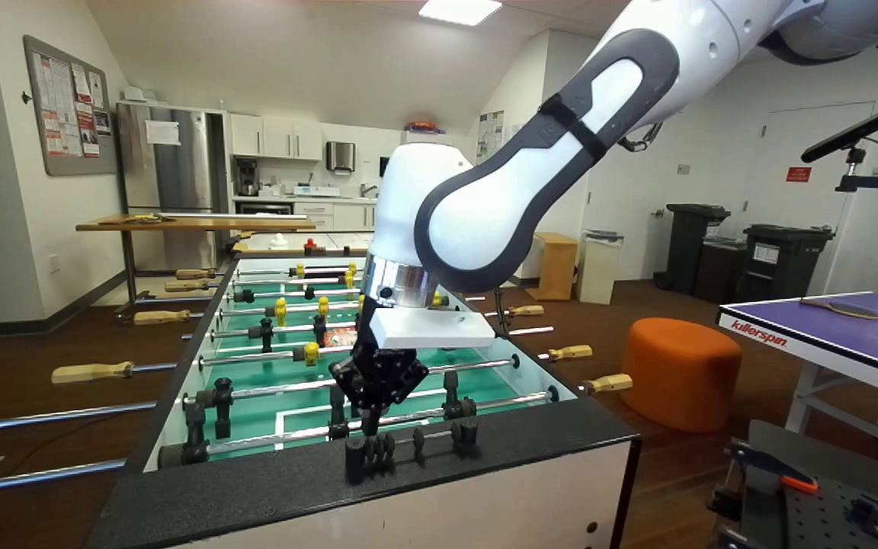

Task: Move the score markers on the foosball table.

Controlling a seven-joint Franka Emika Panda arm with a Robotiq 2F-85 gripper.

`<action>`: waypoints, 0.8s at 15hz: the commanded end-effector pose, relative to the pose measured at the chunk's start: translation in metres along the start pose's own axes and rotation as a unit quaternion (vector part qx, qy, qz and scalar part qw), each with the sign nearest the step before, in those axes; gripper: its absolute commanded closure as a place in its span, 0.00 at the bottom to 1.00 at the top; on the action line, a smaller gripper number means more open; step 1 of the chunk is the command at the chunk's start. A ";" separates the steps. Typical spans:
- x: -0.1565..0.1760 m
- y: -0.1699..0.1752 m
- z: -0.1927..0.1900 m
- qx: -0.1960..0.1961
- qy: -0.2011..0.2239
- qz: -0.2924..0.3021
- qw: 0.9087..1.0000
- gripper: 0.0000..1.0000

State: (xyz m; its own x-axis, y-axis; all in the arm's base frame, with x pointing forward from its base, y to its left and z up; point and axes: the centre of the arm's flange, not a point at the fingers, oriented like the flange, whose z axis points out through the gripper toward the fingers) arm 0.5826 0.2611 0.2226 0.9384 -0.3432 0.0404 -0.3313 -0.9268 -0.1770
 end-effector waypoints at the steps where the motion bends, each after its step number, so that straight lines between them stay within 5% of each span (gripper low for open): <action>1: 0.011 -0.003 0.009 0.016 0.005 -0.002 1.000 1.00; 12: 0.028 0.008 0.027 0.010 0.004 0.015 1.000 1.00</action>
State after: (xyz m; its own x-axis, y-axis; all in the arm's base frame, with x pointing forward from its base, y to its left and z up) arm 0.5995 0.2483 0.2021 0.9290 -0.3683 0.0358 -0.3565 -0.9167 -0.1803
